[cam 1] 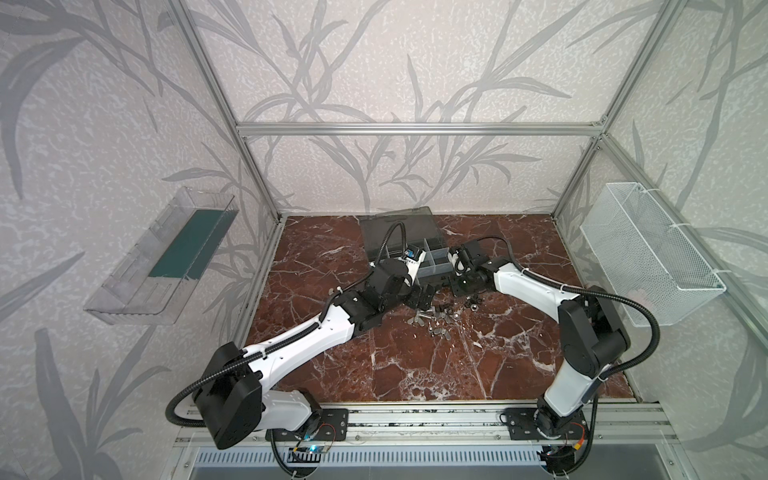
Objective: Sort the screws and nuts into containers
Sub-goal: 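Lift the black bolt over the box compartment and release it with the right gripper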
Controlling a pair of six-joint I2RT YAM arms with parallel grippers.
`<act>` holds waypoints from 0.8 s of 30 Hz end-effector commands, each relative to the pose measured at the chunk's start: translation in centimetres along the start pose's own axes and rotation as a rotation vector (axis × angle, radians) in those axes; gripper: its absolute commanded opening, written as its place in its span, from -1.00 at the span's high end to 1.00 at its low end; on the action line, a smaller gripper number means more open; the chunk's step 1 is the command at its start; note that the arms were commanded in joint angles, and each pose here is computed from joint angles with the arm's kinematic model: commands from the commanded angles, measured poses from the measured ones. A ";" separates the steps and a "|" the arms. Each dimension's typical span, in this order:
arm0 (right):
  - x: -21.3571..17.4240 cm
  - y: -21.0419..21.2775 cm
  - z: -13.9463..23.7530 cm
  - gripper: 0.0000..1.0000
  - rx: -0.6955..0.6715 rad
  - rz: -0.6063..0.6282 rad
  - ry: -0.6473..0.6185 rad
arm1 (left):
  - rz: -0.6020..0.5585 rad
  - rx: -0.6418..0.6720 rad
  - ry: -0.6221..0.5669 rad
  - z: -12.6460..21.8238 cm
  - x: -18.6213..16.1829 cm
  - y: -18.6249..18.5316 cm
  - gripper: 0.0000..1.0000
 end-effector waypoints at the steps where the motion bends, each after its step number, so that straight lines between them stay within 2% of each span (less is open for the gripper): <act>1: 2.1 0.7 0.8 0.56 0.023 0.012 -0.027 | -0.038 0.070 -0.073 1.7 2.3 1.1 -0.98; 10: 6.0 1.2 -1.4 0.56 0.035 -0.006 -0.055 | -0.067 0.120 -0.109 2.6 3.0 2.2 -0.99; 21: 6.7 0.6 -4.0 0.52 0.034 -0.054 -0.054 | -0.048 0.095 -0.098 2.4 2.8 1.8 -0.99; 24: 6.5 0.5 -4.5 0.46 0.032 -0.055 -0.043 | -0.049 0.095 -0.099 2.4 2.8 1.8 -0.99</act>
Point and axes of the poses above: each gripper's point midway between its finger pads, its own z axis back along the fingers, its own y axis along the line the jaws close on, x = y × z, the point moved 1 cm from there along z, back along the fingers, and after that the axes turned 5 degrees about z, right-handed, at the moved point
